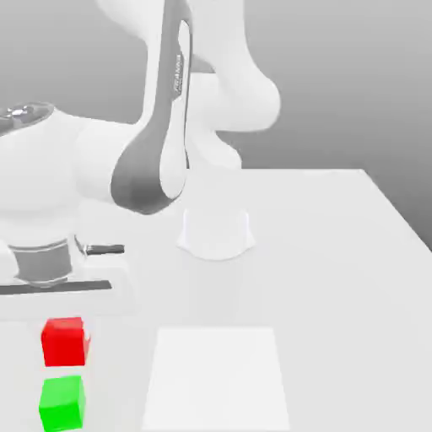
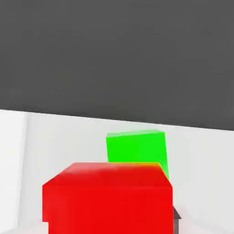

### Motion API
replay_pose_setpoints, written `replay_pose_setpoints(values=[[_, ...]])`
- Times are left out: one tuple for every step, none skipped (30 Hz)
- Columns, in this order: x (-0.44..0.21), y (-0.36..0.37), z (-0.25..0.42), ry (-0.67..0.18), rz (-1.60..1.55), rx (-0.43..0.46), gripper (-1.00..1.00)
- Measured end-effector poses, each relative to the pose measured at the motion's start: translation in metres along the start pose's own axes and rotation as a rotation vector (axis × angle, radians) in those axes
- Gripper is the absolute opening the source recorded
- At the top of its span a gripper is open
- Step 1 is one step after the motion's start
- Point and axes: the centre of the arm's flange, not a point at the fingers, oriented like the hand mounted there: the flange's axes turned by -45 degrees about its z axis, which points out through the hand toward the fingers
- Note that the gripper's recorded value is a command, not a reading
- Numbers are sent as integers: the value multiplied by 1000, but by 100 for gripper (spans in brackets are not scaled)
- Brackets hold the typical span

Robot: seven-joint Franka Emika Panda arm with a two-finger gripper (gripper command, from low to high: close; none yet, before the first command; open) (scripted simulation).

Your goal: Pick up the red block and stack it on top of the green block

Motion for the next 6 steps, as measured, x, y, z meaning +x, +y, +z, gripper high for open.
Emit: replay_pose_setpoints(values=[[1, 1, 13, 0, 0, 0, -100], [1, 2, 27, 0, 1, 0, -100], [0, 2, 37, -1, 1, 1, 100], [0, 2, 37, -1, 1, 1, 100], [0, 2, 37, -1, 1, 1, 100], [0, 2, 37, -1, 1, 1, 100]])
